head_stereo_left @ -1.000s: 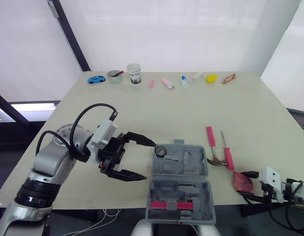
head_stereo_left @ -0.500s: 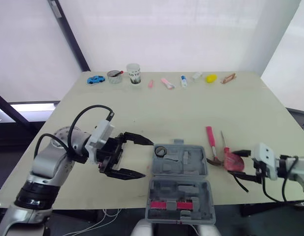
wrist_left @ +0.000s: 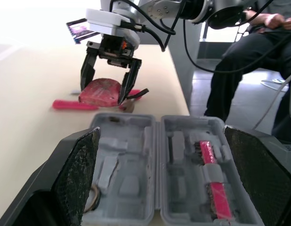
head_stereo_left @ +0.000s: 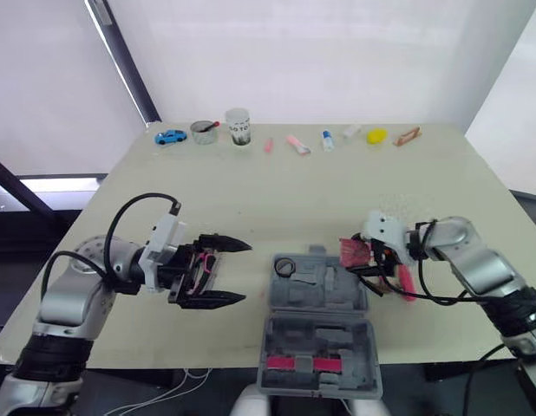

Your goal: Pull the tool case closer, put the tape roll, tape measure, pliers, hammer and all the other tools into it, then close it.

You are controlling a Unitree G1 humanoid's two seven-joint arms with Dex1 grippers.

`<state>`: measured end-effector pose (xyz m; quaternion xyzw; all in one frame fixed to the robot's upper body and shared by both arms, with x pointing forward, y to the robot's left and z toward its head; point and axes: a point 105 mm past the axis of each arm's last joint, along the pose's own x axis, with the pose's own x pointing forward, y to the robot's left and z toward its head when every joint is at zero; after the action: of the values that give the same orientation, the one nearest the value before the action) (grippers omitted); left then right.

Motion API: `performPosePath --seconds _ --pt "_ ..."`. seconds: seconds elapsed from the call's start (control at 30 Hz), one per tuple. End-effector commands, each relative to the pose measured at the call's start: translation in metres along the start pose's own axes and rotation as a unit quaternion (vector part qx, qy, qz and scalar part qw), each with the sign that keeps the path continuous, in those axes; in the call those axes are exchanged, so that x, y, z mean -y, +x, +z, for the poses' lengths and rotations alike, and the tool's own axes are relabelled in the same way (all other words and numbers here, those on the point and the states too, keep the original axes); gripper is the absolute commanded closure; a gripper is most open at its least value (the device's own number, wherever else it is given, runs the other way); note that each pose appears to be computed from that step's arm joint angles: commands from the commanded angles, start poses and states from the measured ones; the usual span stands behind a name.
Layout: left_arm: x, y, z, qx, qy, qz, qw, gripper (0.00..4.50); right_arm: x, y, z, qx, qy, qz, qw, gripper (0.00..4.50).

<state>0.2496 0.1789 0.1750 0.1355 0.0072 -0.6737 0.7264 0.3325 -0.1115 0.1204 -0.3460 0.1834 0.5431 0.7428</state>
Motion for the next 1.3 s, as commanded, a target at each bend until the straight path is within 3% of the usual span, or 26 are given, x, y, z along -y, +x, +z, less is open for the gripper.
performPosePath --seconds 0.03,0.33,0.53,1.0,1.1,1.3 --pt "-0.002 -0.012 0.003 -0.012 0.012 0.029 0.999 0.0 0.008 0.006 0.005 -0.04 -0.034 -0.005 0.999 1.4" --pt "0.003 -0.015 -0.003 -0.024 0.004 0.03 0.999 0.0 -0.003 0.021 -0.011 -0.125 -0.087 0.034 0.988 1.4" --pt "0.002 -0.013 -0.004 -0.021 0.005 0.028 0.999 0.0 -0.001 0.029 -0.016 -0.141 -0.095 0.025 0.985 1.4" --pt "0.006 -0.009 -0.006 -0.02 -0.002 0.02 1.0 0.0 -0.012 0.049 -0.01 -0.117 -0.098 0.032 0.988 1.4" --pt "0.007 -0.009 -0.006 -0.018 -0.004 0.019 1.0 0.0 -0.011 0.046 -0.008 -0.115 -0.098 0.025 0.988 0.15" --pt "0.012 -0.005 -0.006 -0.012 -0.013 0.01 1.0 0.0 0.0 0.021 0.004 -0.109 -0.11 -0.014 0.988 0.06"
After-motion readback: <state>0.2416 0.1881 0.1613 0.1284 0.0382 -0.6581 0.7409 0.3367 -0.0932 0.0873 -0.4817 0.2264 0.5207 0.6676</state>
